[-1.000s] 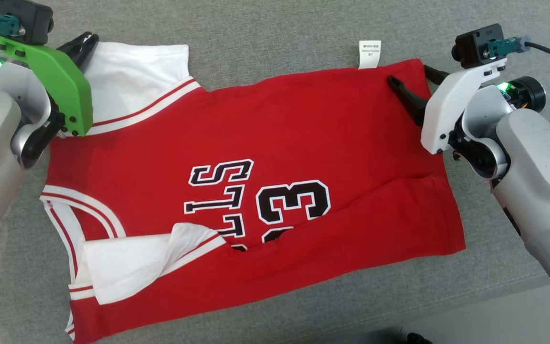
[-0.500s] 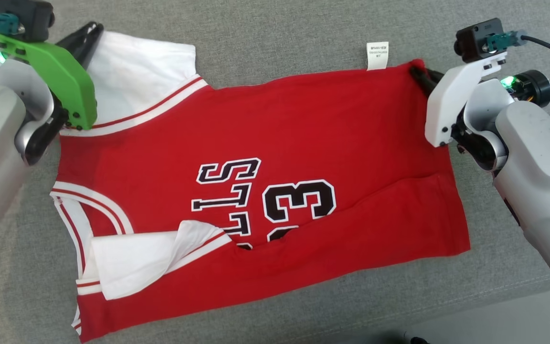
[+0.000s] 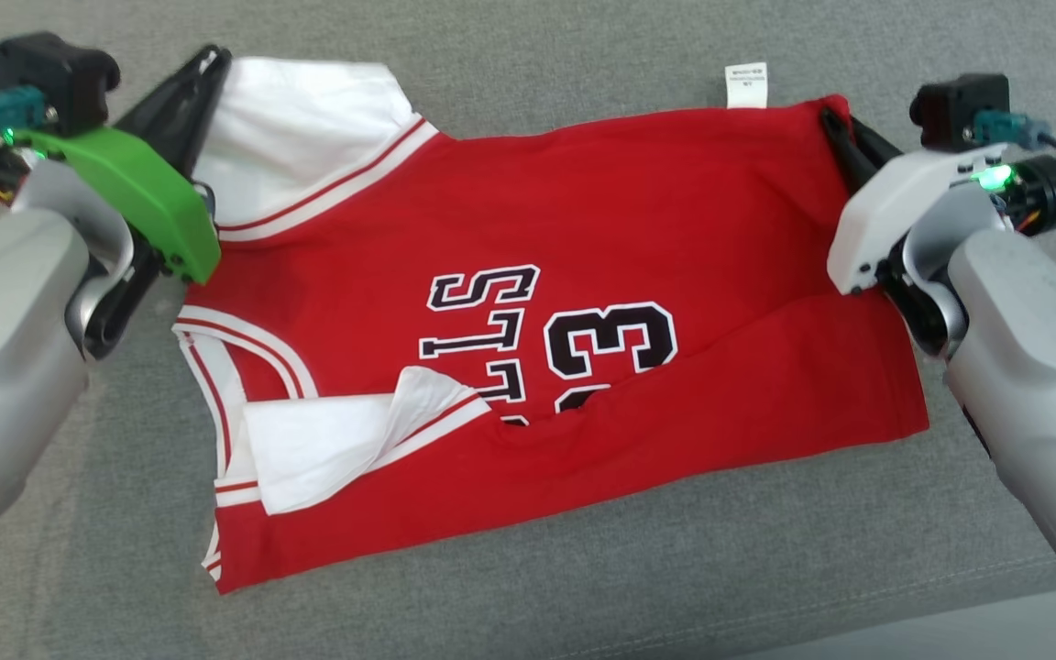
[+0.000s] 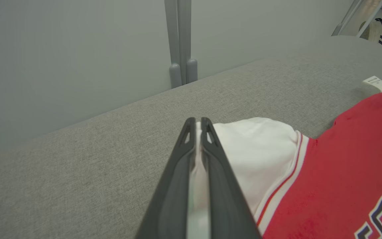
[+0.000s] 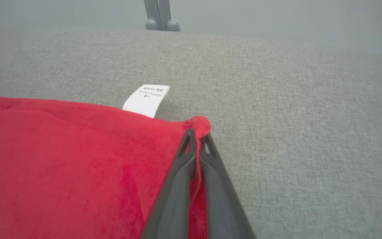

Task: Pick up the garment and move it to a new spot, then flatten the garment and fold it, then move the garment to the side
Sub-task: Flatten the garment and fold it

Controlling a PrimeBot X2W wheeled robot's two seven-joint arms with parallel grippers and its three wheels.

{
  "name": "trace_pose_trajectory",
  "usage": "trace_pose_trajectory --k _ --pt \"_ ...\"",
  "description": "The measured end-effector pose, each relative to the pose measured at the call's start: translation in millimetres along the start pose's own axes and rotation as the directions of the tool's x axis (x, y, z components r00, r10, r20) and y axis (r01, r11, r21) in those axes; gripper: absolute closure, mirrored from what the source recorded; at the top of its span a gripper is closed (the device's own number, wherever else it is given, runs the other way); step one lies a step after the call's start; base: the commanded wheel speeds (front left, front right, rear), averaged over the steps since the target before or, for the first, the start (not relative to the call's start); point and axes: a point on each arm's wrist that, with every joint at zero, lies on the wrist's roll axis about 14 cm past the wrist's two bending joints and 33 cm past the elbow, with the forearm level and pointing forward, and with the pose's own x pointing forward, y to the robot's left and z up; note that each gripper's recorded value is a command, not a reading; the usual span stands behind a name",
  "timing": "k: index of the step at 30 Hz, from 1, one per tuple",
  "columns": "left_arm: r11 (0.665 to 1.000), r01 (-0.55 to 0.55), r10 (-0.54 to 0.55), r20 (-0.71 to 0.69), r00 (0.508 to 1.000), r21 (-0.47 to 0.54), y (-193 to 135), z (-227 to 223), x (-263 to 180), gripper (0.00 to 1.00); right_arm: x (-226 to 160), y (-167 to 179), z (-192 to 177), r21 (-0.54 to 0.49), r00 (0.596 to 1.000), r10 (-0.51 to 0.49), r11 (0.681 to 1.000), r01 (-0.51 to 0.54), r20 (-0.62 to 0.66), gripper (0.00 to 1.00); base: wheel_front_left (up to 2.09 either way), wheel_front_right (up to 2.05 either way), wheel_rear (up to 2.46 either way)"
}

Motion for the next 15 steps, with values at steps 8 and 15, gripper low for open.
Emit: trace_pose_trajectory --k 8,15 --pt "0.998 0.013 -0.009 0.053 0.999 -0.063 -27 -6 -46 1.0 -24 8 -19 0.015 0.998 0.008 1.0 -0.009 0.065 1.0 0.0 0.0 0.0" --pt "0.992 -0.014 0.022 0.069 0.997 -0.127 -58 -26 -95 1.0 -36 12 -23 0.024 0.995 0.003 1.0 -0.006 0.102 1.0 0.0 0.0 0.0"
